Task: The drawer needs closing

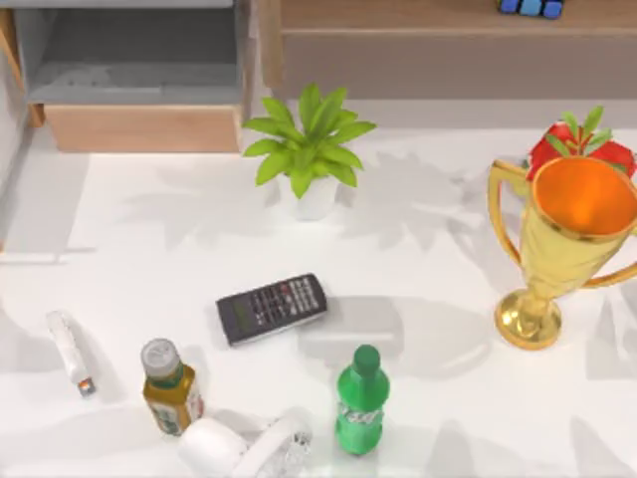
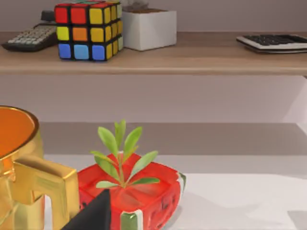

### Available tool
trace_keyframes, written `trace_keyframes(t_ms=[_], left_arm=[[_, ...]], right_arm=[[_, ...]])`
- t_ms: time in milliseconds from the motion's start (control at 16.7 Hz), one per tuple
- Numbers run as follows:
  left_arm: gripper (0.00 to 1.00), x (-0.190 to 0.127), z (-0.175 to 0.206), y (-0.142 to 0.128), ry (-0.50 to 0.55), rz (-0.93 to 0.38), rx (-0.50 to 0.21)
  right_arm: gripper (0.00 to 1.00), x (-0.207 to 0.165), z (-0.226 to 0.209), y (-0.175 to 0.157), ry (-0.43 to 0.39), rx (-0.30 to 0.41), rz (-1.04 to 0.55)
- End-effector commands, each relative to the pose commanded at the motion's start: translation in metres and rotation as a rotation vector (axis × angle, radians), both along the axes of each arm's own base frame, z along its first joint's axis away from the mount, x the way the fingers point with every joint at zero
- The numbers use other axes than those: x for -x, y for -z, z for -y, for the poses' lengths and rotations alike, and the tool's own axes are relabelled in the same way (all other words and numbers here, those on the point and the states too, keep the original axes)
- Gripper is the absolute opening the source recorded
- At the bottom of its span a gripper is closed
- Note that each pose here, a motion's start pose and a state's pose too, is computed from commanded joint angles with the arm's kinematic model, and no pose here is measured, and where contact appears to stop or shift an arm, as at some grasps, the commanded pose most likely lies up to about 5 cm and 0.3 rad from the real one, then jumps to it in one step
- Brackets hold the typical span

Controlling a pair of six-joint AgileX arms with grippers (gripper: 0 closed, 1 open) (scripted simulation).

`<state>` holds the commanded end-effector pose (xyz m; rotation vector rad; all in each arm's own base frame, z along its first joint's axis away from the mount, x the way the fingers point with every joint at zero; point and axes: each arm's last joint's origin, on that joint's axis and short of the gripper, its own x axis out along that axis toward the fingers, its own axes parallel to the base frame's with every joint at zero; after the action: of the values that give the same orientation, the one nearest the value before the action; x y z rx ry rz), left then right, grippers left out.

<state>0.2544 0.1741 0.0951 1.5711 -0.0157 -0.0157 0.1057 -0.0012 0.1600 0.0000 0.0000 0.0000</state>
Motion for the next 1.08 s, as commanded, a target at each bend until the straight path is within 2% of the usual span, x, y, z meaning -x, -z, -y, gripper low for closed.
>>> trace_keyframes(t_ms=[420,1080], left_arm=[[0.02,0.0000,0.0000,0.0000,0.000,0.000,0.000],[0.00,-0.0043,-0.0004,0.0031,0.001,-0.012,0.013]], right_arm=[[1.00,0.0000,0.0000,0.0000,0.000,0.000,0.000],[1.00,0.0000,0.0000,0.0000,0.000,0.000,0.000]])
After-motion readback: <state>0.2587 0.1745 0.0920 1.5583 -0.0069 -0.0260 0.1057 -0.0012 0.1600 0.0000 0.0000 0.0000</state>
